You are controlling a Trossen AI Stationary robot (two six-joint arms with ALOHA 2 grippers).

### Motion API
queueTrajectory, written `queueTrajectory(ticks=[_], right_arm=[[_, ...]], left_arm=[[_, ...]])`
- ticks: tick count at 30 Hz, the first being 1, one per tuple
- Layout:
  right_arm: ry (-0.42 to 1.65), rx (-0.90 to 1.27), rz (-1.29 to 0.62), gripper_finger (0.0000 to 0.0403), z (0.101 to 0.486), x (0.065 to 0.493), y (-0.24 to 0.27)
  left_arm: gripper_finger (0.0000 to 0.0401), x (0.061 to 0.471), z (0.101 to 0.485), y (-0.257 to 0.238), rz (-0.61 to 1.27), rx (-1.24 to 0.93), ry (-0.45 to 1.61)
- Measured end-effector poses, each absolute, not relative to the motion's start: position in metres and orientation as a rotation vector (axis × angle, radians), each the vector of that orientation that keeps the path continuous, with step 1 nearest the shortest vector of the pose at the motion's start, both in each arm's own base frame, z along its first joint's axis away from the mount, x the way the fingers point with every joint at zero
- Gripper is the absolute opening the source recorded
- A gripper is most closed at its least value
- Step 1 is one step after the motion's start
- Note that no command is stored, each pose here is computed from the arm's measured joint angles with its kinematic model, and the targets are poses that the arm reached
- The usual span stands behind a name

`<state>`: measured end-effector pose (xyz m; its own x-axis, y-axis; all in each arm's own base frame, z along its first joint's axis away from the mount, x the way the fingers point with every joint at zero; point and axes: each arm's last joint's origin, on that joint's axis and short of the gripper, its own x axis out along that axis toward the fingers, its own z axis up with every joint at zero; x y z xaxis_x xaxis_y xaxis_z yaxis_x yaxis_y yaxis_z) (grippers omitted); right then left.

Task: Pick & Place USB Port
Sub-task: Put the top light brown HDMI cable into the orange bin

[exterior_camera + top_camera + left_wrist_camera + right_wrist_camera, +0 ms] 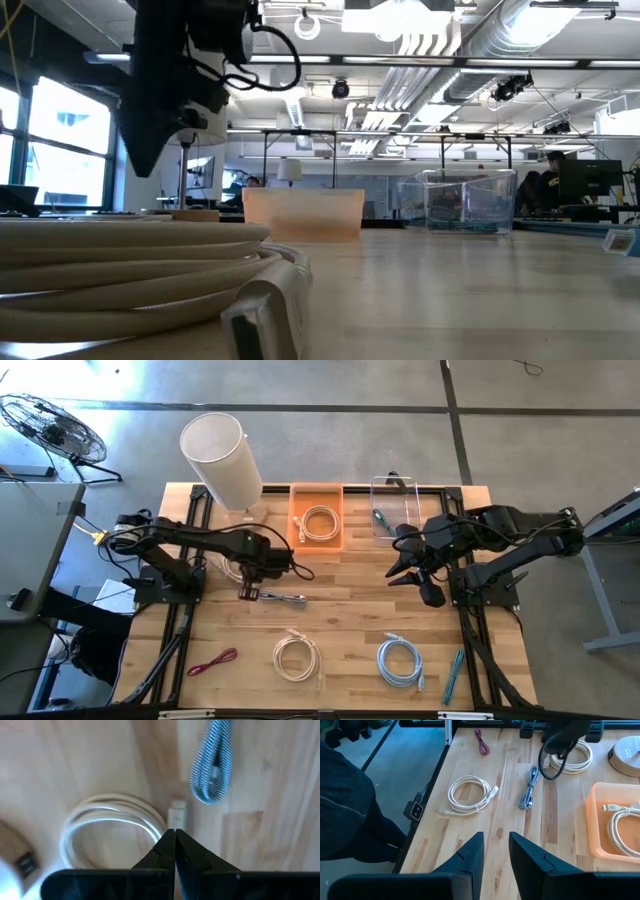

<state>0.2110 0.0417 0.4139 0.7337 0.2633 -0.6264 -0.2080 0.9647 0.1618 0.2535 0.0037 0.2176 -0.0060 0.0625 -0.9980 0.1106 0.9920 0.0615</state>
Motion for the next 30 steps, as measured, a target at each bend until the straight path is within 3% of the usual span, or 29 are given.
queueTrajectory(ticks=[4,8,17,30], right_arm=[[0.699,0.072,0.264,0.0083,0.414,0.211,0.042],[0.699,0.067,0.268,0.0083,0.414,0.211,0.042],[0.698,0.059,0.272,0.0083,0.414,0.211,0.042],[0.703,0.063,0.306,0.0083,0.414,0.209,0.05]], left_arm=[[0.0026,0.248,0.208,0.003,0.019,0.075,1.61],[0.0078,0.245,0.203,0.005,0.109,0.056,1.628],[0.0195,0.248,0.202,0.006,0.106,0.128,1.59],[0.0207,0.256,0.181,0.005,-0.174,0.307,1.679]])
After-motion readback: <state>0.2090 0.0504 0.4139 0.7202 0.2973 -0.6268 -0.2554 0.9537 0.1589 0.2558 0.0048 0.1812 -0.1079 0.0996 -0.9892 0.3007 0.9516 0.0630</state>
